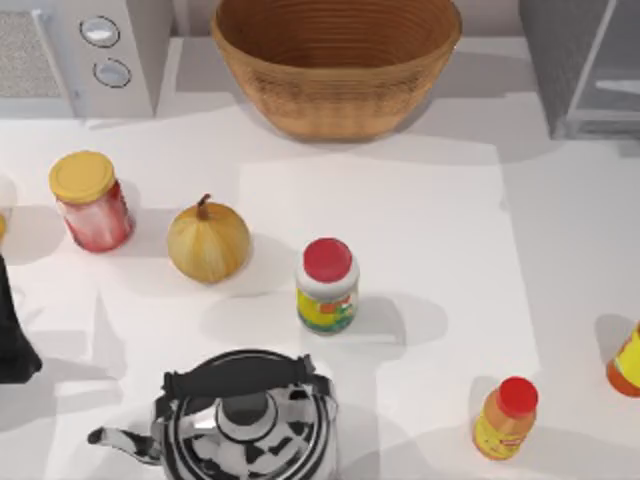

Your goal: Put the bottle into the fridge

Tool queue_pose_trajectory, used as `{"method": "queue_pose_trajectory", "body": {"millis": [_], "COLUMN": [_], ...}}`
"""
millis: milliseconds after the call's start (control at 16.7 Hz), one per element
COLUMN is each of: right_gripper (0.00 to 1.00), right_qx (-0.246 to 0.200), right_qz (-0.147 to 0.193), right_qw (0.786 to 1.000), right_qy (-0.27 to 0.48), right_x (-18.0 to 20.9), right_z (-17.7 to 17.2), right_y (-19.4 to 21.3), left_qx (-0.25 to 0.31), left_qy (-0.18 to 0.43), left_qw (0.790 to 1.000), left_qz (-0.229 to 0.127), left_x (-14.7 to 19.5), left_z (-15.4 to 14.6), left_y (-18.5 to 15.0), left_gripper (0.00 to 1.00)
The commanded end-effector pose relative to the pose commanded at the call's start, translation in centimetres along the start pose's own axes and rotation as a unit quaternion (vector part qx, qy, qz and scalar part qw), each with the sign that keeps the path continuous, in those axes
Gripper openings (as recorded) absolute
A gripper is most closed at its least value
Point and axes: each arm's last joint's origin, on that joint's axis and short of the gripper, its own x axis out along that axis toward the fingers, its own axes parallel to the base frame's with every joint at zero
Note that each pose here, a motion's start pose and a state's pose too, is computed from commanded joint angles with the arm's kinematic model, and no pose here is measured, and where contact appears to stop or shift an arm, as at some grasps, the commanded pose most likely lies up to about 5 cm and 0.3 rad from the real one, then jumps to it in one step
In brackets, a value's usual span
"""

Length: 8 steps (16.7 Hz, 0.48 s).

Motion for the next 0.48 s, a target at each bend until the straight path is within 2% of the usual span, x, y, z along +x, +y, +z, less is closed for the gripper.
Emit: {"method": "queue_pose_trajectory", "body": {"millis": [240, 480], "right_gripper": [0.01, 0.01], "right_qx": [0.002, 0.003], "right_qz": [0.004, 0.003], "right_qw": [1.0, 1.0], "right_qy": [0.006, 0.008], "right_x": [0.3, 3.5], "right_z": [-0.3, -0.6], "right_y": [0.3, 0.0], "left_qx": [0.0, 0.0], "left_qy": [0.0, 0.0], "left_qw": [1.0, 1.0], "left_qz": [0.0, 0.0], "left_x": [0.0, 0.0], "left_z": [0.0, 0.0], "left_y": [0.0, 0.0], "left_gripper": [1.0, 1.0]}}
